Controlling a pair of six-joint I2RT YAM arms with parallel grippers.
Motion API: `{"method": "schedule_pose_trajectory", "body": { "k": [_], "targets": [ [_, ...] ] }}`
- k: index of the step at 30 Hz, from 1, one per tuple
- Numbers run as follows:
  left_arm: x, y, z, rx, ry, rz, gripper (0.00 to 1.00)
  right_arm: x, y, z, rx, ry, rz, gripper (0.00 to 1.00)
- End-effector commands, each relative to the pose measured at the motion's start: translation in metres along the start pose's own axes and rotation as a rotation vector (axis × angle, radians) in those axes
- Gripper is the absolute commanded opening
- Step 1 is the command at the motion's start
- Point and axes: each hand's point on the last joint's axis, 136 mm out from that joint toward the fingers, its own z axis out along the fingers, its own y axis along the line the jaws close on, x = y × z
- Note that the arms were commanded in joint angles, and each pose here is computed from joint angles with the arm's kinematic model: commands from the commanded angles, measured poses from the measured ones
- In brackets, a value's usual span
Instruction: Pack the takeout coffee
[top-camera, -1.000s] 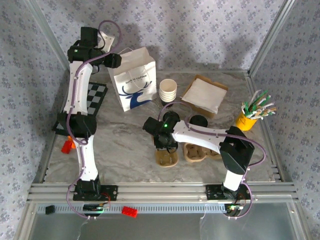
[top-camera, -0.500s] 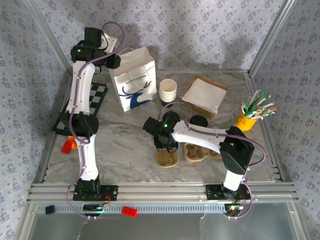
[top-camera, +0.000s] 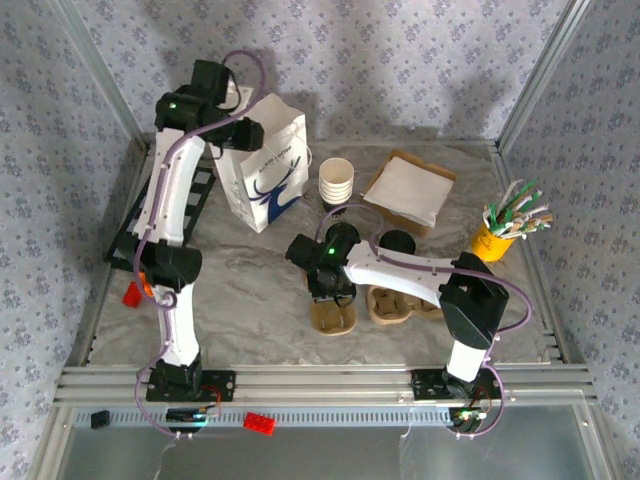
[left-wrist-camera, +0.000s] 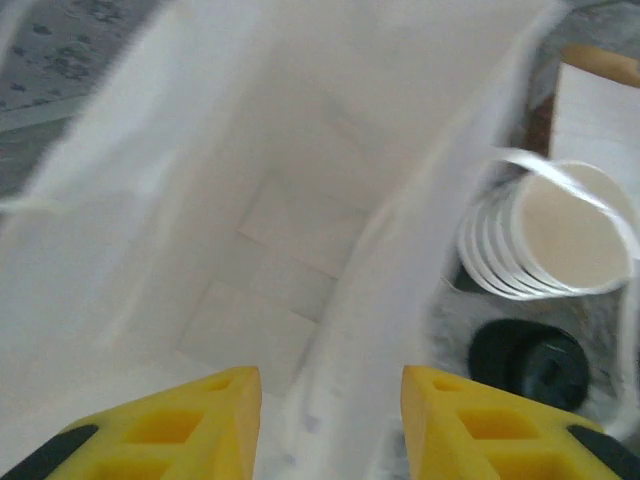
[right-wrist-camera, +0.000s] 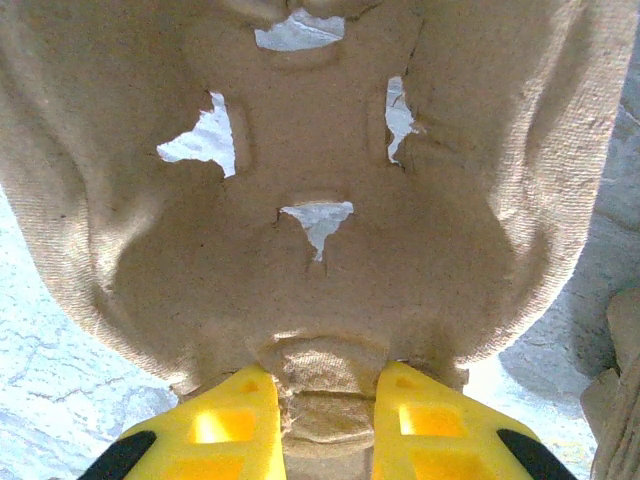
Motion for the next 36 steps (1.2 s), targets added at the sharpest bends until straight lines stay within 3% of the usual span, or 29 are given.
{"method": "schedule_pose_trajectory", "body": {
  "k": [1, 7, 13, 17, 22, 30, 34, 36],
  "targets": [
    [0.011, -0.008, -0.015, -0.054, 0.018, -0.053, 0.42, 0.001, -0.003, -0.01, -0.018, -0.007, -0.008, 0.21],
    [0.002, -0.03, -0.031, -0.025, -0.042, -0.051, 0.46, -0.003, -0.007, -0.012, -0.031, -0.016, 0.001, 0.2],
    [-0.012, 0.021, -0.056, -0.16, -0.119, 0.025, 0.53, -0.007, -0.012, -0.018, -0.007, -0.039, 0.003, 0.2],
    [-0.013, 0.059, -0.043, -0.237, -0.101, 0.072, 0.58, -0.008, -0.014, -0.017, -0.008, -0.04, 0.022, 0.2],
    [-0.019, 0.079, -0.021, -0.274, -0.079, 0.105, 0.61, -0.011, -0.01, -0.016, -0.016, -0.044, 0.024, 0.2],
    [-0.022, 0.083, 0.019, -0.205, -0.029, 0.127, 0.64, -0.01, -0.009, -0.013, -0.011, -0.031, 0.018, 0.2],
    [-0.021, 0.097, 0.024, -0.229, -0.024, 0.072, 0.54, -0.009, -0.01, -0.013, -0.007, -0.025, 0.019, 0.2],
    [-0.02, 0.091, 0.022, -0.193, -0.027, 0.056, 0.43, -0.01, -0.01, -0.013, -0.005, -0.029, 0.02, 0.2]
  ]
}}
